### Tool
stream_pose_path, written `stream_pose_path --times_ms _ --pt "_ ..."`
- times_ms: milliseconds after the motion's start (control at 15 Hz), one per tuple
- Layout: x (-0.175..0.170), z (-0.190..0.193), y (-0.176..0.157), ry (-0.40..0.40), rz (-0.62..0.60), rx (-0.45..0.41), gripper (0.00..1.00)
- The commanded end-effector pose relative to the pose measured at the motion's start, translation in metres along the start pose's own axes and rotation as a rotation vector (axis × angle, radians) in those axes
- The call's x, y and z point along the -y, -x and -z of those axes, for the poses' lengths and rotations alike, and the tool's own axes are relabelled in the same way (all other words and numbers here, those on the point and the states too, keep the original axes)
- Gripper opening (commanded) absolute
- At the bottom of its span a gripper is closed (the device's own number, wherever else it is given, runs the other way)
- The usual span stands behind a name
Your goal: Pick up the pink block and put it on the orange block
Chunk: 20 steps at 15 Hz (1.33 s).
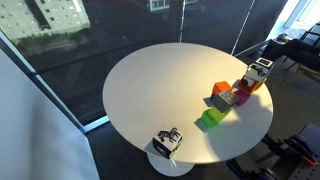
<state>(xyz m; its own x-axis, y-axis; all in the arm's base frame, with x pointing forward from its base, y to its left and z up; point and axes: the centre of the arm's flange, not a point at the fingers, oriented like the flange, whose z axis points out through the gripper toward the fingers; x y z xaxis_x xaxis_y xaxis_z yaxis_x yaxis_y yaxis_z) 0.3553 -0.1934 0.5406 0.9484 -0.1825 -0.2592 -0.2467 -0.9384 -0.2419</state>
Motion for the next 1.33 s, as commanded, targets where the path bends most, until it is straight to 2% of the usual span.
stream_pose_path --times_ms 0,267,733,1267 --pt "0.000 0.000 0.000 0.000 0.000 -0.001 1.00" --pt "0.000 0.001 0.001 0.000 0.001 -0.003 1.00" --pt "0.014 -0.025 -0.017 0.045 -0.031 -0.007 1.00" --pt "0.028 -0.055 -0.033 0.104 -0.060 -0.074 1.00"
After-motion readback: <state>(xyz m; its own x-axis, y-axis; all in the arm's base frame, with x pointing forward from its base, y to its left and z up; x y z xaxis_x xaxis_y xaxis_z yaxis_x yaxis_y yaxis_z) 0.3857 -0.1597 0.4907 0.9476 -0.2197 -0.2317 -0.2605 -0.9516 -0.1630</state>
